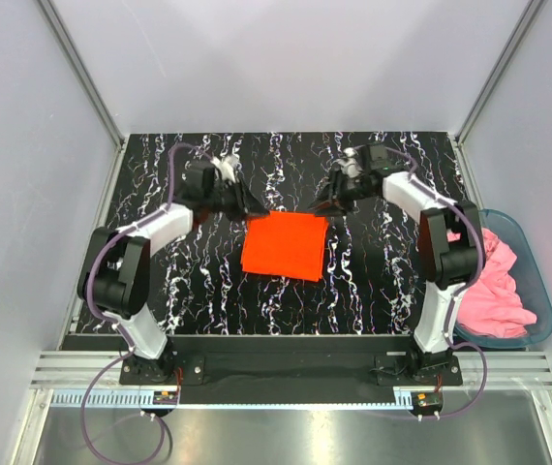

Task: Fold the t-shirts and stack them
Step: Fold the tshirt

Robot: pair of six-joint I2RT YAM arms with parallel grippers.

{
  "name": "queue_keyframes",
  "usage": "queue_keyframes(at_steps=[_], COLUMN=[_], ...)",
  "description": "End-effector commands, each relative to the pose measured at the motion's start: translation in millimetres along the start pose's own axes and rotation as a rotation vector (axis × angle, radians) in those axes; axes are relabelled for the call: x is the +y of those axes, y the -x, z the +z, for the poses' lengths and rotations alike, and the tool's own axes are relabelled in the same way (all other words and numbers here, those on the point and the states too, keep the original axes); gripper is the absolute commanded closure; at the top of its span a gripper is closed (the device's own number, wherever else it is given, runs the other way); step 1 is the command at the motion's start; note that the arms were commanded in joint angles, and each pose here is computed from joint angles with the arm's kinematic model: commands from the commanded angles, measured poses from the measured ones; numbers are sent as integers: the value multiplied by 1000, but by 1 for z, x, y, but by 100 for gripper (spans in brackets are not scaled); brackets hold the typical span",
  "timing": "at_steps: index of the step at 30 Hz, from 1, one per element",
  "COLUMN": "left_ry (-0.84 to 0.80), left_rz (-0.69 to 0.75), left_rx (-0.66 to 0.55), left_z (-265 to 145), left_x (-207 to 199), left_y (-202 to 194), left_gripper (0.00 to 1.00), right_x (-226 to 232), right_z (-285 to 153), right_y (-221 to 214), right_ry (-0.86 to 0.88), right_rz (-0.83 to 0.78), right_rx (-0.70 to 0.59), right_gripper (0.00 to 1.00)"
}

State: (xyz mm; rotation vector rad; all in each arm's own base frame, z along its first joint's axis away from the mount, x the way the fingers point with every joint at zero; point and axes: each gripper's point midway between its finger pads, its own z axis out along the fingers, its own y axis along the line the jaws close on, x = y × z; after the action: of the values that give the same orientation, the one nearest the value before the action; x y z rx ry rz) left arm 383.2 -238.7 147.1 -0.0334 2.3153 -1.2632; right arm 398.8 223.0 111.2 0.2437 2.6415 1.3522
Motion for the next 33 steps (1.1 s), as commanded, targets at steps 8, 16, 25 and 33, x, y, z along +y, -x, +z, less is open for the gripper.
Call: queue_keyframes(at_steps=[8,16,25,33], left_ry=[78,147,-30,-108], left_rz=[-63,-23,7,-93], left_rx=[166,209,154,229], left_z=[5,-15,-6,48], left_x=[50,70,-13,0], left_y=[-111,-126,-105,-138], left_gripper=[72,73,70,73], right_x=[12,-34,4,2], right_z=[74,47,32,39], right_y=[-135,-161,-134,-57], right_ry=[113,54,110,120], right_rz=[-27,20,4,79], right_rx=[333,325,260,141], right_gripper=[65,71,70,70])
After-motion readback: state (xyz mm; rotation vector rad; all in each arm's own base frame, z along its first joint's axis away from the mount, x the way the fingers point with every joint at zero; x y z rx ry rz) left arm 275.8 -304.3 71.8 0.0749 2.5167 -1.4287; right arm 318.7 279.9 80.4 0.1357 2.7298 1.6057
